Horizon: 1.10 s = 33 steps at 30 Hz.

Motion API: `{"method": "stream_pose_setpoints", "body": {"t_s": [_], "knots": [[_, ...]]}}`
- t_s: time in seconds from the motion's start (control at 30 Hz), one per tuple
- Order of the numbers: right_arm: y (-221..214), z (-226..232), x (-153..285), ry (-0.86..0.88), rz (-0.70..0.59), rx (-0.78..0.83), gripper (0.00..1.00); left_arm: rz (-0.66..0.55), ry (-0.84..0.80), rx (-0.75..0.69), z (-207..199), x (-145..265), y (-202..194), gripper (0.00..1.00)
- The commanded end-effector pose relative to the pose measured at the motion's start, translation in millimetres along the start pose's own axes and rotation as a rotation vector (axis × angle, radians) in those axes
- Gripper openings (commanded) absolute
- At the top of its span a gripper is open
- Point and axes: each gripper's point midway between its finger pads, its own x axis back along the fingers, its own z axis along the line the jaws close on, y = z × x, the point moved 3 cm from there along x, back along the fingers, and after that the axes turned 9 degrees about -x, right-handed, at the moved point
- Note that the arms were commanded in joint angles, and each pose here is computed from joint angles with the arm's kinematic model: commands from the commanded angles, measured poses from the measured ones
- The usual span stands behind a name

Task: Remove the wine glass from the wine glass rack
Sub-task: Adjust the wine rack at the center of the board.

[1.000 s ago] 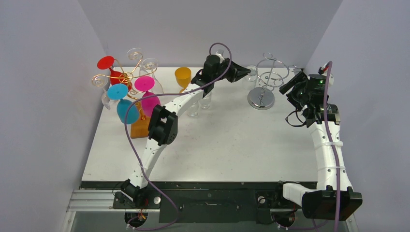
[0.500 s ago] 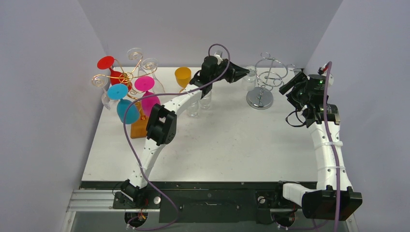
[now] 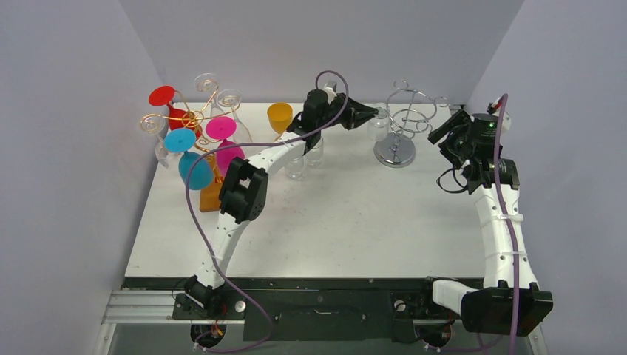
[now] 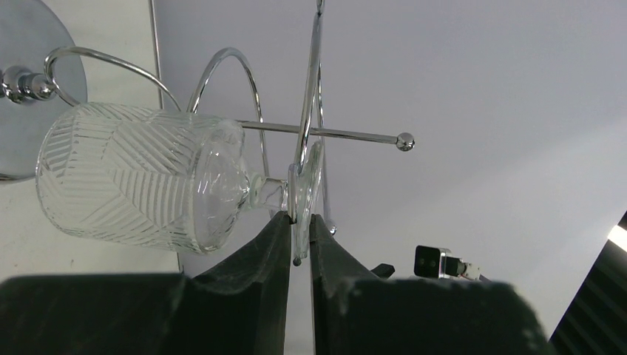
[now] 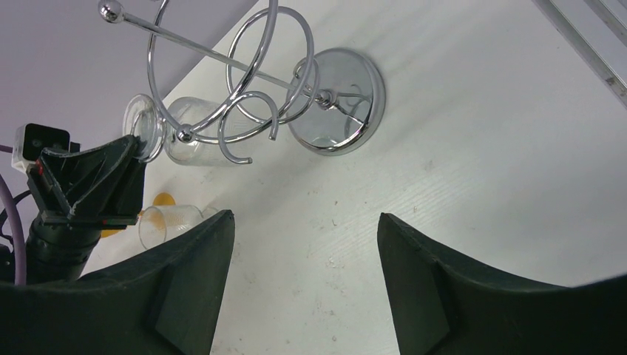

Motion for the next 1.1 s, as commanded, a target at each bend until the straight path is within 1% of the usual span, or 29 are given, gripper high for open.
{"method": "stream_pose_setpoints", "body": {"t_s": [0.0, 0.23, 0.33, 0.67, 0.83, 0.97, 1.07], "knots": [[10.6, 10.3, -8.8, 0.043, -0.033, 0.012, 0.66, -0.013, -0.261, -0.130, -116.0, 40.7, -2.6, 0.00], [7.0, 13.8, -22.3, 0.055, -0.004, 0.004, 0.66, -0.038, -0.238, -0.132, -111.8, 48.7, -6.8, 0.00], [4.3, 14.5, -28.4, 0.061, 0.009, -0.007, 0.63, -0.044, -0.230, -0.138, -112.0, 50.9, -9.9, 0.00], [10.7, 19.8, -48.7, 0.051, 0.005, -0.020, 0.62, -0.050, -0.198, -0.129, -102.1, 53.1, -13.5, 0.00], [8.6, 16.3, -64.9, 0.019, 0.023, -0.016, 0.58, -0.050, -0.197, -0.130, -101.5, 52.8, -12.7, 0.00], [8.5, 16.0, -74.4, 0.011, 0.029, -0.021, 0.57, -0.049, -0.189, -0.132, -100.1, 53.3, -12.2, 0.00], [9.7, 18.6, -73.7, 0.019, 0.030, -0.023, 0.57, -0.051, -0.179, -0.133, -98.1, 53.5, -10.6, 0.00]]}}
